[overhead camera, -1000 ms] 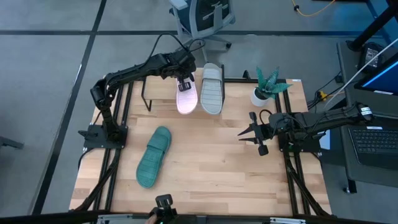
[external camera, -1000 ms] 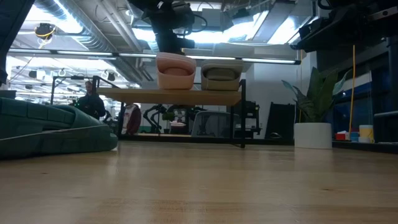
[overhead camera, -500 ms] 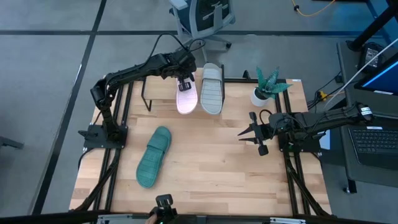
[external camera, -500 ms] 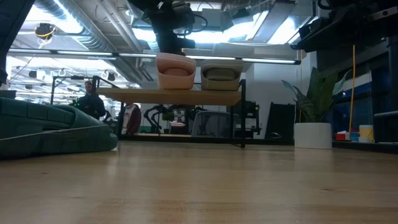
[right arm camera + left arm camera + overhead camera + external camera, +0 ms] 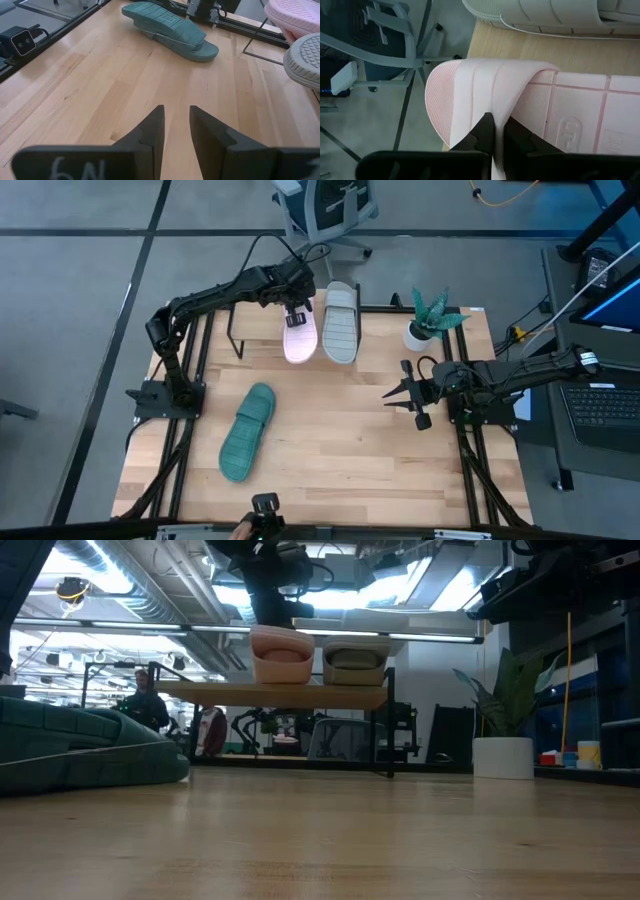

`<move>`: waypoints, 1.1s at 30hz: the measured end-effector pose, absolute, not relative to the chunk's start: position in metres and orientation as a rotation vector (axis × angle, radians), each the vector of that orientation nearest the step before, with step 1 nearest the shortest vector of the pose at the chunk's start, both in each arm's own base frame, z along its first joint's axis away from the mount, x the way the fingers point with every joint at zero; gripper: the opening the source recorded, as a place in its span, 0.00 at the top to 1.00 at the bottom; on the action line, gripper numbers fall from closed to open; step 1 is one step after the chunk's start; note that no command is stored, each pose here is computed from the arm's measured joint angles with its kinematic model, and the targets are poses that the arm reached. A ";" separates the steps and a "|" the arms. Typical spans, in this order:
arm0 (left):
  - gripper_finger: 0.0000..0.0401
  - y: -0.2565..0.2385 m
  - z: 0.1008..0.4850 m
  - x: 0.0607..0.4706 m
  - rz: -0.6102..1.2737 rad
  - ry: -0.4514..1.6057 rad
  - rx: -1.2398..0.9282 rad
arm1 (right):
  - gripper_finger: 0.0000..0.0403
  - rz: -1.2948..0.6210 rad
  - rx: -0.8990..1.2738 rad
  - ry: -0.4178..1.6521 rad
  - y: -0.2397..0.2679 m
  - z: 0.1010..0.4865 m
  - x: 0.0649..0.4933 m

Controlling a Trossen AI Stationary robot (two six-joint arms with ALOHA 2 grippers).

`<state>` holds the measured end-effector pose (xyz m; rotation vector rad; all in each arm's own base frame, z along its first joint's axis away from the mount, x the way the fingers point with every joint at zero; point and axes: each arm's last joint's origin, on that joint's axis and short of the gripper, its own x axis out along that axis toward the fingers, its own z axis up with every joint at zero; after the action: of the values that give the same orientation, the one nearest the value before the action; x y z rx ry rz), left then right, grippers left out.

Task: Pick and place slippers onto the shelf
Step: Put the pair of pink slippers on the shelf

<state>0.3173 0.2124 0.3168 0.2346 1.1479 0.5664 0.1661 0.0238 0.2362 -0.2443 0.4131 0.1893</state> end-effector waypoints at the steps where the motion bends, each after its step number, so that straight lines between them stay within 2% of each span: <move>1: 0.97 0.212 0.317 0.317 0.566 1.148 0.235 | 0.77 0.189 -0.244 0.413 0.024 0.236 0.166; 33: 0.97 0.213 0.317 0.317 0.584 1.162 0.257 | 0.77 0.190 -0.244 0.413 0.024 0.236 0.166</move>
<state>0.3171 0.2125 0.3170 0.2571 1.1619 0.5838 0.1661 0.0238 0.2362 -0.2443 0.4127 0.1896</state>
